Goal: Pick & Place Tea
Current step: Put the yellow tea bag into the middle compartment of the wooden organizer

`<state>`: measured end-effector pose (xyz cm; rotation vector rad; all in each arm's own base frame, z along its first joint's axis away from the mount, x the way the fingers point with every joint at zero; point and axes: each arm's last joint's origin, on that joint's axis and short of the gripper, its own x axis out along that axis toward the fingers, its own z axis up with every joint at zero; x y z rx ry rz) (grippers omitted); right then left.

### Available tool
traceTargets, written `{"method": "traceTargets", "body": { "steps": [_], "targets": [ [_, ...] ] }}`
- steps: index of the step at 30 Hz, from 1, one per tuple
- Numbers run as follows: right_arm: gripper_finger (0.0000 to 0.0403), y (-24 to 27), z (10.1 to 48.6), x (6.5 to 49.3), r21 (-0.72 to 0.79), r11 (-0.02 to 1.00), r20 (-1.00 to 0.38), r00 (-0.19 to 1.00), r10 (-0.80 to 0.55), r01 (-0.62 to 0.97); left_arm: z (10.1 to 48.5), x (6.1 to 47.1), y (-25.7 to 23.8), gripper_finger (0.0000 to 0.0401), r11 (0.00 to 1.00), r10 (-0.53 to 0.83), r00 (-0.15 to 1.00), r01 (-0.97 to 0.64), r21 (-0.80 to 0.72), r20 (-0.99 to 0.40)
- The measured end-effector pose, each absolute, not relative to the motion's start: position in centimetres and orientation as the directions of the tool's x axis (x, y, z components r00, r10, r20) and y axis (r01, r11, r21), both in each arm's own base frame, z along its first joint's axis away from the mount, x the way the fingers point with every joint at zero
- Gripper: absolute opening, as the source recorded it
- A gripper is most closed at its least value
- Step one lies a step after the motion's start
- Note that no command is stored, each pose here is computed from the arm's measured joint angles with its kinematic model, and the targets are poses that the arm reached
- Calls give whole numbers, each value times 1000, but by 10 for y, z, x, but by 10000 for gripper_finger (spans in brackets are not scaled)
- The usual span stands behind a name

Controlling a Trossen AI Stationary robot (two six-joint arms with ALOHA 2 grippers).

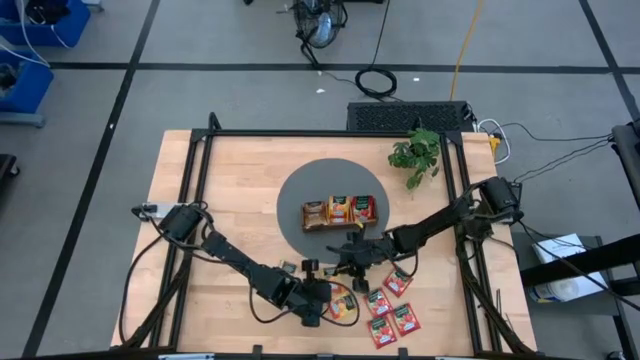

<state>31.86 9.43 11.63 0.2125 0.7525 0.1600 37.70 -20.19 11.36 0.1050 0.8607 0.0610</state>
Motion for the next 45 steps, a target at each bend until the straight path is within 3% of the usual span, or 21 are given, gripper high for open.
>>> {"method": "traceTargets", "body": {
  "steps": [8, 23, 33, 45],
  "targets": [
    [95, 88, 114, 318, 320, 947, -687, 683, 247, -20, 97, 372, -187, 35, 997, 73, 665, -37, 64, -743],
    [94, 73, 112, 316, 378, 925, -729, 628, 272, 39, 87, 368, -180, 35, 999, 47, 642, -38, 29, -766],
    [93, 77, 112, 316, 447, 894, -701, 614, 364, -19, 87, 368, -180, 35, 999, 44, 644, -27, 34, -763],
    [74, 83, 116, 318, 411, 908, -667, 651, 363, -85, 87, 369, -178, 35, 999, 43, 650, -16, 43, -759]
  ]
}}
